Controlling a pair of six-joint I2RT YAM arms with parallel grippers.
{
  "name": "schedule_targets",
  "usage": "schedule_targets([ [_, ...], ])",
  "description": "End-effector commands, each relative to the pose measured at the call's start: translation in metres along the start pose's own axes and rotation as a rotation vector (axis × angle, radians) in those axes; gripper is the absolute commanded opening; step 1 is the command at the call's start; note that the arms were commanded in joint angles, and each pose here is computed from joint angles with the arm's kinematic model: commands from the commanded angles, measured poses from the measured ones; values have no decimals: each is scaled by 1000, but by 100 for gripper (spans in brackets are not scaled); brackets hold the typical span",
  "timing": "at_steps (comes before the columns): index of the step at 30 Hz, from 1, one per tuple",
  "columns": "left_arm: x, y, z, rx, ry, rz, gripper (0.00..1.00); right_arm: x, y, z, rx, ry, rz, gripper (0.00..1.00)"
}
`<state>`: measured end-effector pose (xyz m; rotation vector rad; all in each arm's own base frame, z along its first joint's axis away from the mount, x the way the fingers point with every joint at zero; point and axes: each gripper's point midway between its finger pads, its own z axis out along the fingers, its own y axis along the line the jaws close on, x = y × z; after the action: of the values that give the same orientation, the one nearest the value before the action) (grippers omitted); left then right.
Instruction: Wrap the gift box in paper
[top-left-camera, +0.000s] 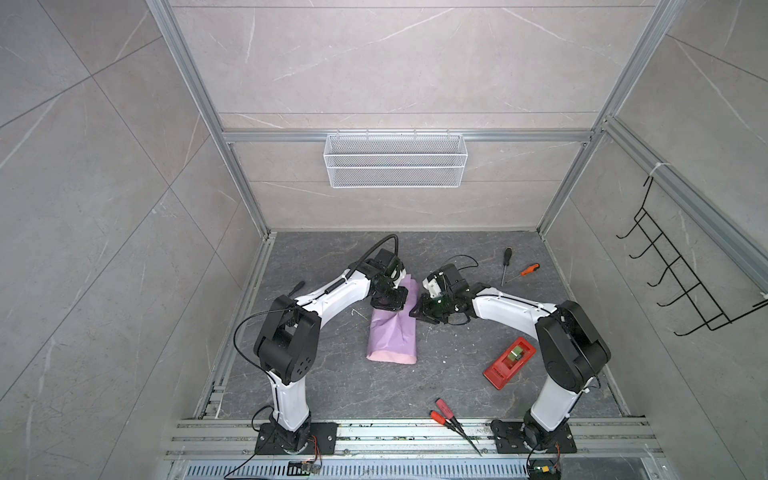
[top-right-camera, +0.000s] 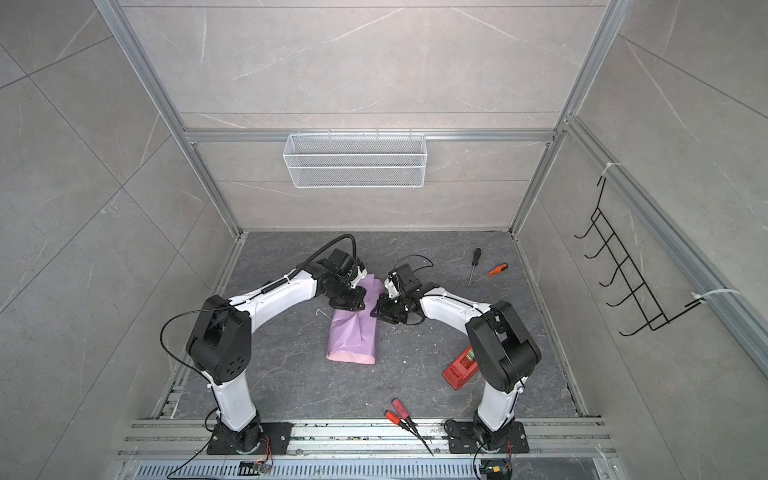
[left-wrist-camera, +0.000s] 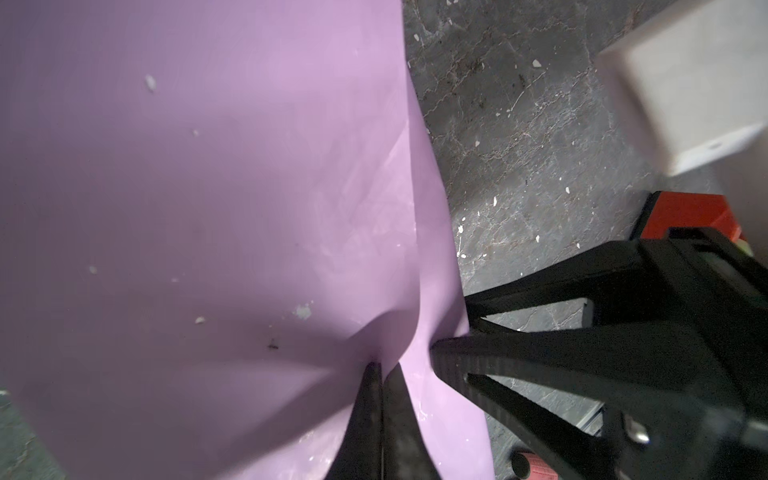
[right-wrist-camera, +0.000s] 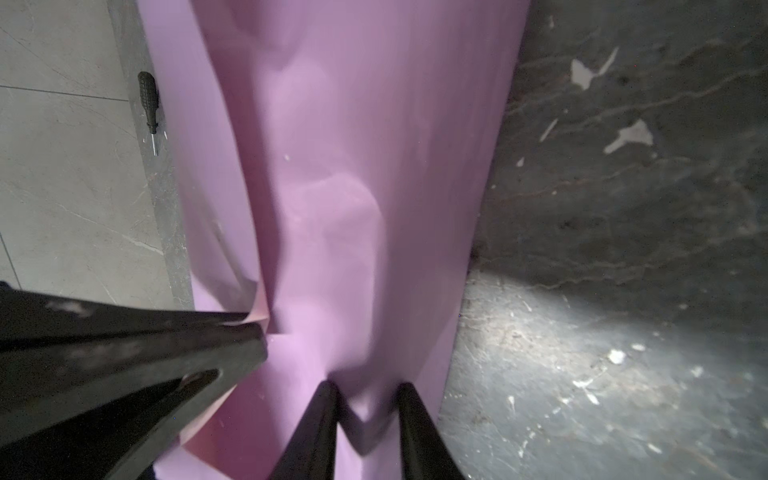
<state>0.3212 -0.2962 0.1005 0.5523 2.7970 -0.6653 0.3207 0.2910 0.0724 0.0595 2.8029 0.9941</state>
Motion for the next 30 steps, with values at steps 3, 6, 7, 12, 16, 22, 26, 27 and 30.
schedule_targets([
  [3, 26, -15, 12, 39, 80, 63, 0, 61, -88, 17, 311, 187, 106, 28],
  [6, 34, -10, 17, 23, 98, 59, 0, 56, -79, 15, 287, 183, 97, 29],
  [7, 35, -9, 18, 22, 101, 60, 0, 55, -76, 14, 280, 183, 94, 29],
  [12, 36, -5, 18, 7, 100, 65, 0, 49, -59, 4, 239, 171, 68, 33],
  [16, 37, -5, 19, 3, 102, 64, 0, 51, -51, -1, 207, 176, 65, 35],
  [22, 35, -6, 18, 9, 98, 64, 0, 63, -59, 5, 206, 202, 83, 31],
  [26, 31, -10, 15, 18, 88, 68, 0, 71, -67, 13, 219, 224, 93, 26],
  [27, 29, -13, 14, 21, 84, 74, 0, 73, -69, 15, 224, 229, 96, 25],
  [30, 22, -26, 4, 42, 59, 108, 0, 77, -76, 18, 240, 235, 105, 25],
])
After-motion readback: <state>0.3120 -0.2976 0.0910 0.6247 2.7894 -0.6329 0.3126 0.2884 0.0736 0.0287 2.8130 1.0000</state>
